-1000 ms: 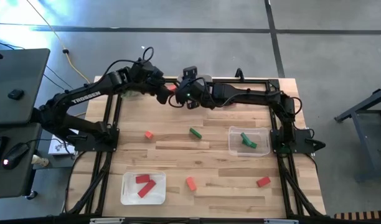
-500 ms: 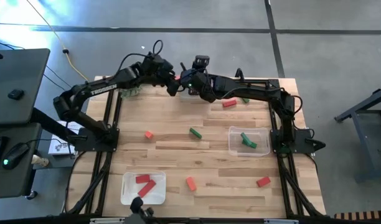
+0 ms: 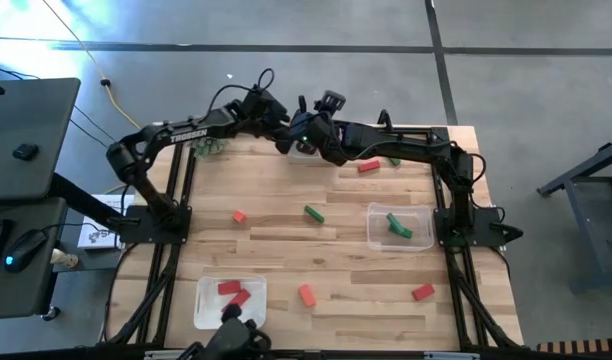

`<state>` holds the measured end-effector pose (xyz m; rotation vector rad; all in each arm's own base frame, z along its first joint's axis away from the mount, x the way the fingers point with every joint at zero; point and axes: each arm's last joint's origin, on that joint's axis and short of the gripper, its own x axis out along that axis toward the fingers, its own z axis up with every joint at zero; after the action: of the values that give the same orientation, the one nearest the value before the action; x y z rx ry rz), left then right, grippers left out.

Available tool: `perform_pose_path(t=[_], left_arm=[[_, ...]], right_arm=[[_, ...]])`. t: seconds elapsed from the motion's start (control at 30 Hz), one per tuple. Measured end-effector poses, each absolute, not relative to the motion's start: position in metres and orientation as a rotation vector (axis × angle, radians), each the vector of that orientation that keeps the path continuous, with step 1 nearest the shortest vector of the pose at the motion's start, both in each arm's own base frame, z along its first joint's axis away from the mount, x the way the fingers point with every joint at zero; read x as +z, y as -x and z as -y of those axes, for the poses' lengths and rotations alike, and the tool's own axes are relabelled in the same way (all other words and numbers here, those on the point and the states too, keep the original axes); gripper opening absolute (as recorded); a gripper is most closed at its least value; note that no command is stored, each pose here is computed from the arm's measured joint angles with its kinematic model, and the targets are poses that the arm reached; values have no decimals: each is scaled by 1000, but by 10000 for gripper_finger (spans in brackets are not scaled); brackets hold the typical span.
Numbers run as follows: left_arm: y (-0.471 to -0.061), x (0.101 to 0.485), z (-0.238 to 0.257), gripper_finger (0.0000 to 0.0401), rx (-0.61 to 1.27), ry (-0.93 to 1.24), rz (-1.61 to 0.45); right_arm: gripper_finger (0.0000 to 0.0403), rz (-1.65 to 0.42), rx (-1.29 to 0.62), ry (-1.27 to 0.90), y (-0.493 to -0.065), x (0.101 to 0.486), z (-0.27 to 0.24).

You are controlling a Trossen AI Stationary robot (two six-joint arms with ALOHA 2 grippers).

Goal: Sort & place blocks by color
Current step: Put the orange wooden block into the gray bin

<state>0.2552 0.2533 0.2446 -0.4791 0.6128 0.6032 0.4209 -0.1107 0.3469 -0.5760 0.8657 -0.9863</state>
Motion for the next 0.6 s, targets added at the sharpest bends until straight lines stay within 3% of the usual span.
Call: perform_pose_path(t=[0.6], left_arm=[[-267,209,-265,108,601,498,-673]], right_arm=[[202,-685,-984,249,-427,342,70]])
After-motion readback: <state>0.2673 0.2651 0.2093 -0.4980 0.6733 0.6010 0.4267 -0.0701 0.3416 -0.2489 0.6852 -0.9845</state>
